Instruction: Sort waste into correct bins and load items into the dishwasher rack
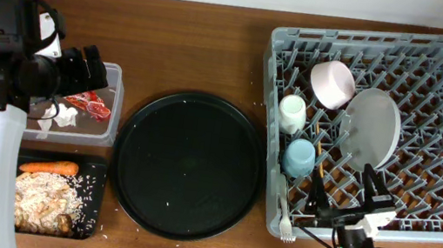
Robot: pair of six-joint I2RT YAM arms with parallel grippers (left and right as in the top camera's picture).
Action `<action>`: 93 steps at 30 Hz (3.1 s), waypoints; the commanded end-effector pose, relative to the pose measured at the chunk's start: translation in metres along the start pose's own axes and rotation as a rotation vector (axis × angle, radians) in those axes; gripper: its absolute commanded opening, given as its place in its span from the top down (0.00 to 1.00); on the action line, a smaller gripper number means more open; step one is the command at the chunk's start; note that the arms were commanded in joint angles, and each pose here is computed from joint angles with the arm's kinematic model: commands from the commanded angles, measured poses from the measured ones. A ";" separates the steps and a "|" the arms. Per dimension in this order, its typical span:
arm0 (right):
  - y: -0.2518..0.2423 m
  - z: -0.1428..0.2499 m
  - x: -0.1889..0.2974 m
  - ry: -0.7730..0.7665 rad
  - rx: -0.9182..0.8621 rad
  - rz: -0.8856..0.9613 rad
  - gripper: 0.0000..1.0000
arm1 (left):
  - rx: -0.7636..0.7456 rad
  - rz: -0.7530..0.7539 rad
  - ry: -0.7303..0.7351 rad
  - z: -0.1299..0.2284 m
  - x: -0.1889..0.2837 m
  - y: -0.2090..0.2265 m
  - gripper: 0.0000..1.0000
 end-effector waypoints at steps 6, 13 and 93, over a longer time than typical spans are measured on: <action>-0.020 0.039 0.005 0.202 0.235 0.085 0.01 | 0.012 -0.008 -0.026 -0.002 0.008 0.001 0.01; -0.021 0.041 0.006 0.212 0.233 0.086 0.01 | 0.012 -0.008 -0.026 -0.002 0.008 0.001 0.01; -0.021 0.041 0.006 0.212 0.233 0.086 0.01 | -0.469 -0.140 -0.933 0.191 -0.076 -0.005 0.01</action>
Point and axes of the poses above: each gripper's point midway between its finger pads, its own x axis back along the fingers, its own y axis along the line the jaws close on, z = x × y, the point moved 5 cm from there along x, back along the fingers, and after that the axes turned 13 degrees about -x, right-handed, at the moved point
